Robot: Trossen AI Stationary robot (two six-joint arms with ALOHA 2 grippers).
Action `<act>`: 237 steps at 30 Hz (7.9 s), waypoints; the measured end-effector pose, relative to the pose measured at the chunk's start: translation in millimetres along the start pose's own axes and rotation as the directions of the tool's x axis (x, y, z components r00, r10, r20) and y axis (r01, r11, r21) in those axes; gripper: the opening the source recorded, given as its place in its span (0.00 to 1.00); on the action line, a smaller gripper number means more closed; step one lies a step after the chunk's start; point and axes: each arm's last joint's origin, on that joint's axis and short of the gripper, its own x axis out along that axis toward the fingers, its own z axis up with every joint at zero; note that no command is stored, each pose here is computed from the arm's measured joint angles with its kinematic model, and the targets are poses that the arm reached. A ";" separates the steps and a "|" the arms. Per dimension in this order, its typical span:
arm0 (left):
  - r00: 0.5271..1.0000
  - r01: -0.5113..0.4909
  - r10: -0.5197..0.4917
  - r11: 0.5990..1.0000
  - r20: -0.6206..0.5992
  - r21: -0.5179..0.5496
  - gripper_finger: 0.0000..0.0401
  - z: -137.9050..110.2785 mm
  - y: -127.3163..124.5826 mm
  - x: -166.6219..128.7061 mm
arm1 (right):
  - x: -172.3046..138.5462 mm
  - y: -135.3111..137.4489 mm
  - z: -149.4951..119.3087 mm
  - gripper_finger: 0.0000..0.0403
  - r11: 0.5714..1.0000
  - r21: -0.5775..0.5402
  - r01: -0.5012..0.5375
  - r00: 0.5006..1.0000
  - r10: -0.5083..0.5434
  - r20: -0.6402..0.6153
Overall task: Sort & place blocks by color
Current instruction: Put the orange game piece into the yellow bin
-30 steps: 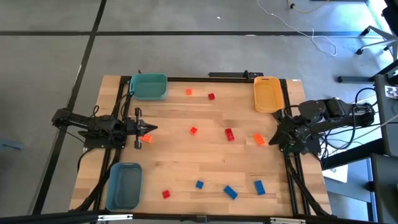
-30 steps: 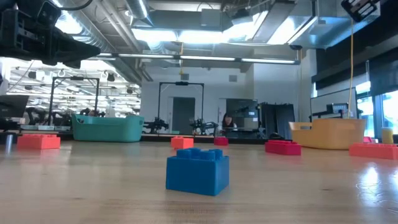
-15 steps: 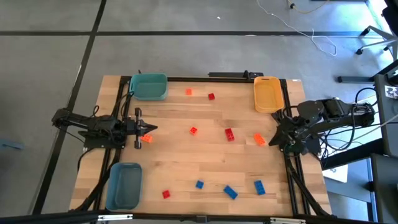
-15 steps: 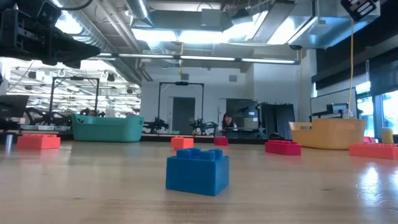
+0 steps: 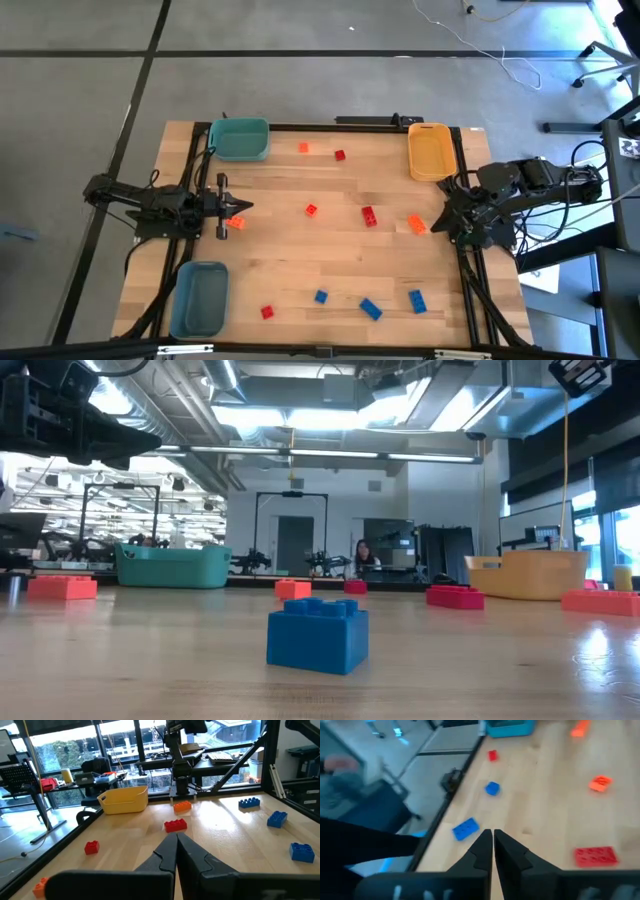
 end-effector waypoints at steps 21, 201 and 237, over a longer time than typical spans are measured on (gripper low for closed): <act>1.000 0.000 0.000 1.000 0.000 0.000 0.00 0.1 0.0 0.0 | 62.2 -30.3 5.0 0.38 0.787 0.342 0.513 0.856 -0.437 -0.278; 0.834 -0.148 0.210 0.976 -0.510 0.160 0.00 195.3 13.9 136.0 | 27.5 -239.1 -113.7 0.36 -0.206 0.580 0.788 0.416 -0.516 -0.749; 0.817 -0.320 0.281 0.947 -0.503 0.009 0.02 195.0 15.0 135.1 | -13.9 -246.8 -0.8 0.07 0.014 0.636 0.772 0.512 -0.607 -0.607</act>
